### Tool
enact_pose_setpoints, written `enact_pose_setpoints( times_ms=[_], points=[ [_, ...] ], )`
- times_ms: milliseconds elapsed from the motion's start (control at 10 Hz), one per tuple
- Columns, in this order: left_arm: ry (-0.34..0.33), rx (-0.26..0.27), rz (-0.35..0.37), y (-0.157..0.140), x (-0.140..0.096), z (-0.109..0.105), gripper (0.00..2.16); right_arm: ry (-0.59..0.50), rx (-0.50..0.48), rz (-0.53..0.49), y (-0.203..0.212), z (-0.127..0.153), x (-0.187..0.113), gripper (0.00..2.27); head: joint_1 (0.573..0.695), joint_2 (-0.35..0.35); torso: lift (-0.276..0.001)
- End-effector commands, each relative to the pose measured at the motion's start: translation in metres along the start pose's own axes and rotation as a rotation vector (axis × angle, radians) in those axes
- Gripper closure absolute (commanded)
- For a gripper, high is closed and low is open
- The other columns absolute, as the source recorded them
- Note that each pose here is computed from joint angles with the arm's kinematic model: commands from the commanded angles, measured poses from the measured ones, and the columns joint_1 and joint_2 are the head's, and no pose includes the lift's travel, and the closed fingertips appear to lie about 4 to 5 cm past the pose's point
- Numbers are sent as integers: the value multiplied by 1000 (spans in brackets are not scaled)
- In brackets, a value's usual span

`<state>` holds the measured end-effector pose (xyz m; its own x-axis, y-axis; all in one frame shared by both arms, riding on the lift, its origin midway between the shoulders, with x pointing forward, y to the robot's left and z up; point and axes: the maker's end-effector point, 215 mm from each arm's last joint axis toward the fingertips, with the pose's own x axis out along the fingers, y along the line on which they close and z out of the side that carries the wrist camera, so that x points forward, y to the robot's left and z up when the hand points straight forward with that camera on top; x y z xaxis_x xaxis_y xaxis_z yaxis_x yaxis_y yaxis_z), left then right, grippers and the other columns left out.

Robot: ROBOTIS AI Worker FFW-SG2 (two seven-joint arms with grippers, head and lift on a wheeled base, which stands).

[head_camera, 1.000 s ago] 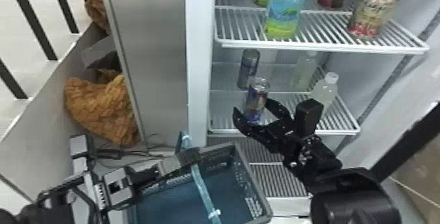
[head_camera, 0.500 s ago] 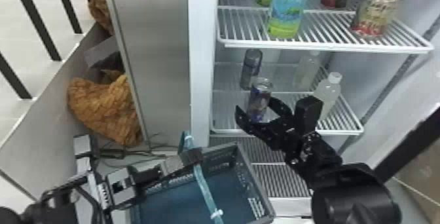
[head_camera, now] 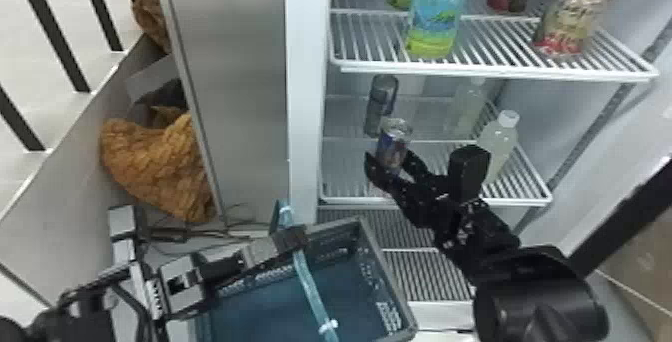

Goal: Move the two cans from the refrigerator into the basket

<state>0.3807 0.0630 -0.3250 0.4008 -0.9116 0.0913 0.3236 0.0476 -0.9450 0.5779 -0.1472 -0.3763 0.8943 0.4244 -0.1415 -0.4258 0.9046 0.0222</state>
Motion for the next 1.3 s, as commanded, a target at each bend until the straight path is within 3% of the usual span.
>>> enact_pose_setpoints(
  times_ms=[0,700,1200],
  points=[
    [0,-1,0,0,0,-1,1210,-7,-11,-4,-1,4,-3,1288,695,-97,-219],
    [-2,-3,0,0,-1,-1,1210,-3,35,42,36,31,-71,1288,695,-102,-219],
    [-5,-10,1,2,-2,-3,1210,106,114,151,79,11,-109,1288,695,-89,-219]
  ],
)
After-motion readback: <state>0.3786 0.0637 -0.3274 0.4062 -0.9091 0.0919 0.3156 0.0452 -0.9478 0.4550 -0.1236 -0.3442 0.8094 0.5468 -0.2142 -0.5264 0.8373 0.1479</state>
